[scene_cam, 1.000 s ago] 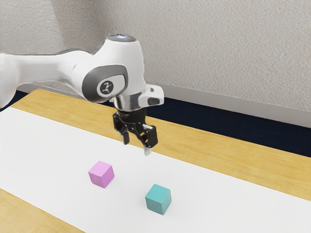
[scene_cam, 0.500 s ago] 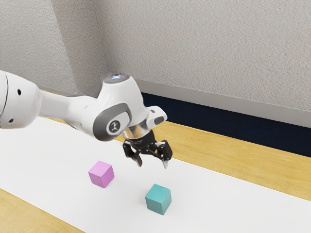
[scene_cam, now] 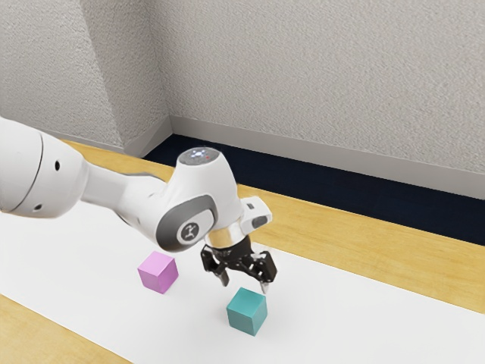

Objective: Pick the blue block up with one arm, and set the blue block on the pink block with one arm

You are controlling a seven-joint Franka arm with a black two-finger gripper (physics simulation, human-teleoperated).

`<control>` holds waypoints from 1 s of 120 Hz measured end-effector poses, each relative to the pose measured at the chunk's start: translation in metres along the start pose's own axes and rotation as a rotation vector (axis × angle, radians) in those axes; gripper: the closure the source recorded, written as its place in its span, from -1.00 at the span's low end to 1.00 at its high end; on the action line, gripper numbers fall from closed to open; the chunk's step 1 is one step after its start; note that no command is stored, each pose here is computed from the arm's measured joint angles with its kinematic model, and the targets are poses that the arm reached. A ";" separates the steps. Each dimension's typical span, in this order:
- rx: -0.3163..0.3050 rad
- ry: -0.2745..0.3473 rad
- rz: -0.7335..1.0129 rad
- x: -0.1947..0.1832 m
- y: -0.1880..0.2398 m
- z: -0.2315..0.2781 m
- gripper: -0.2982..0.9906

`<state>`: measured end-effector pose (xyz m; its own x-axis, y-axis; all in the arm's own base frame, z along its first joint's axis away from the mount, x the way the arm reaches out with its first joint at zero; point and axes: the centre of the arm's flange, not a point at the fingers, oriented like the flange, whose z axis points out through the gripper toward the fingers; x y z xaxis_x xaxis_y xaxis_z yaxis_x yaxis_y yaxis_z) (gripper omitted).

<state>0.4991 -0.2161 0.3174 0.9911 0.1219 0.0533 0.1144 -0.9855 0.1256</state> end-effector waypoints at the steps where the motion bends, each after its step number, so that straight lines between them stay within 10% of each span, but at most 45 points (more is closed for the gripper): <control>1: 0.001 -0.001 0.002 0.000 0.000 0.001 -0.54; 120: 0.029 -0.070 0.289 -0.007 0.001 0.042 -0.50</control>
<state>0.4954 -0.2225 0.2752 0.9851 -0.1714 0.0138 -0.1719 -0.9813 0.0871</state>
